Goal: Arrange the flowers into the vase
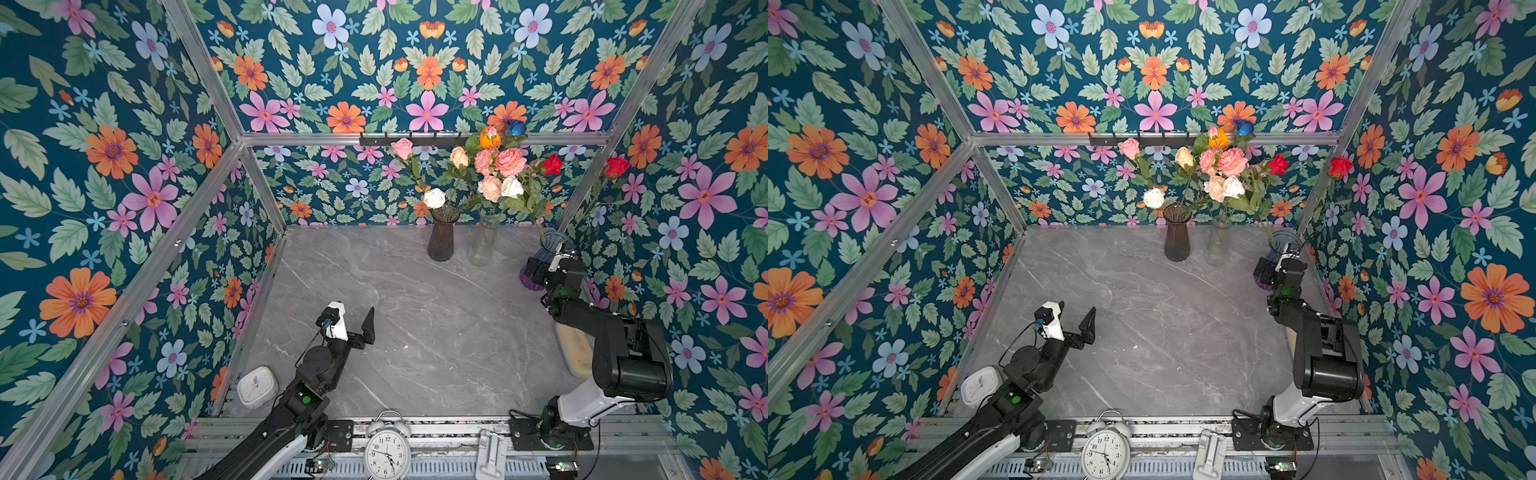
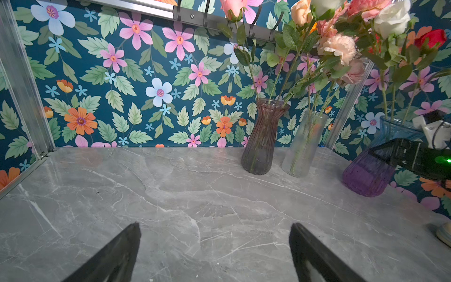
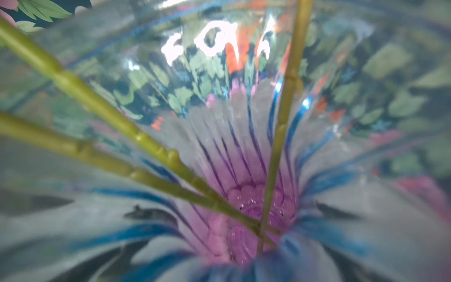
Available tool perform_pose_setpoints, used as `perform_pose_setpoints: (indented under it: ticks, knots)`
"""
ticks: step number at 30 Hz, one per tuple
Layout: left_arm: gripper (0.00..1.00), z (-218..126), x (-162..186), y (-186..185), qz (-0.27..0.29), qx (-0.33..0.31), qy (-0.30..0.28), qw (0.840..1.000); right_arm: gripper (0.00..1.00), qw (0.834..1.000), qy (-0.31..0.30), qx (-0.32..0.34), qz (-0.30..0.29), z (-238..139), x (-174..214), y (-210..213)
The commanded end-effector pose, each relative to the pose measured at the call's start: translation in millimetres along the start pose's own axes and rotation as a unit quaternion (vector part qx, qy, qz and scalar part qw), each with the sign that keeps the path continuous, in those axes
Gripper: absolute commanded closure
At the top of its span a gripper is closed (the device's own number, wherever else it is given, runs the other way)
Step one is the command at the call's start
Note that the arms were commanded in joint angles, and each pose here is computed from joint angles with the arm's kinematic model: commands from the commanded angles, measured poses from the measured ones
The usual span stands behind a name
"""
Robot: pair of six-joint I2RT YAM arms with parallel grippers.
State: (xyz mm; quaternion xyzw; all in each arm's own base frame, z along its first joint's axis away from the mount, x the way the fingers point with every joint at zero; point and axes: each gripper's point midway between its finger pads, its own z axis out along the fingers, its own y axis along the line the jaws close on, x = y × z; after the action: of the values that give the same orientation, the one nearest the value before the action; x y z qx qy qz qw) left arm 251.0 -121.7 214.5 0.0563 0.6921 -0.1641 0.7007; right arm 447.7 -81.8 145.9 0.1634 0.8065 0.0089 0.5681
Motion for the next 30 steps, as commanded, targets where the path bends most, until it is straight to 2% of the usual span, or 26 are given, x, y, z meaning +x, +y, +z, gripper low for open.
perform_pose_setpoints:
  ticks: [1, 7, 15, 20, 25, 30]
  knots:
    - [0.02, 1, -7, -1, -0.011, 0.0, -0.013, 1.0, 0.01, 1.0, -0.012, 0.019, 0.007, -21, -5, -3]
    - [0.01, 3, -7, -2, -0.009, 0.003, -0.019, 1.0, 0.01, 0.999, -0.038, 0.025, -0.003, -68, -20, 0]
    - [0.01, 3, -23, -4, 0.007, 0.003, -0.025, 1.0, 0.01, 0.999, -0.036, 0.008, -0.005, -54, -32, 8]
    - [0.01, 1, -23, 0, 0.0, -0.006, -0.03, 1.0, 0.02, 0.999, -0.037, -0.005, 0.005, -61, -33, 13]
    - [0.01, 1, -21, 3, 0.001, -0.014, -0.03, 0.999, 0.02, 0.999, -0.037, -0.013, 0.002, -90, -12, 21]
    - [0.01, 4, -21, 2, 0.008, -0.015, -0.034, 0.999, 0.03, 0.997, -0.014, -0.058, -0.042, -107, 31, 53]
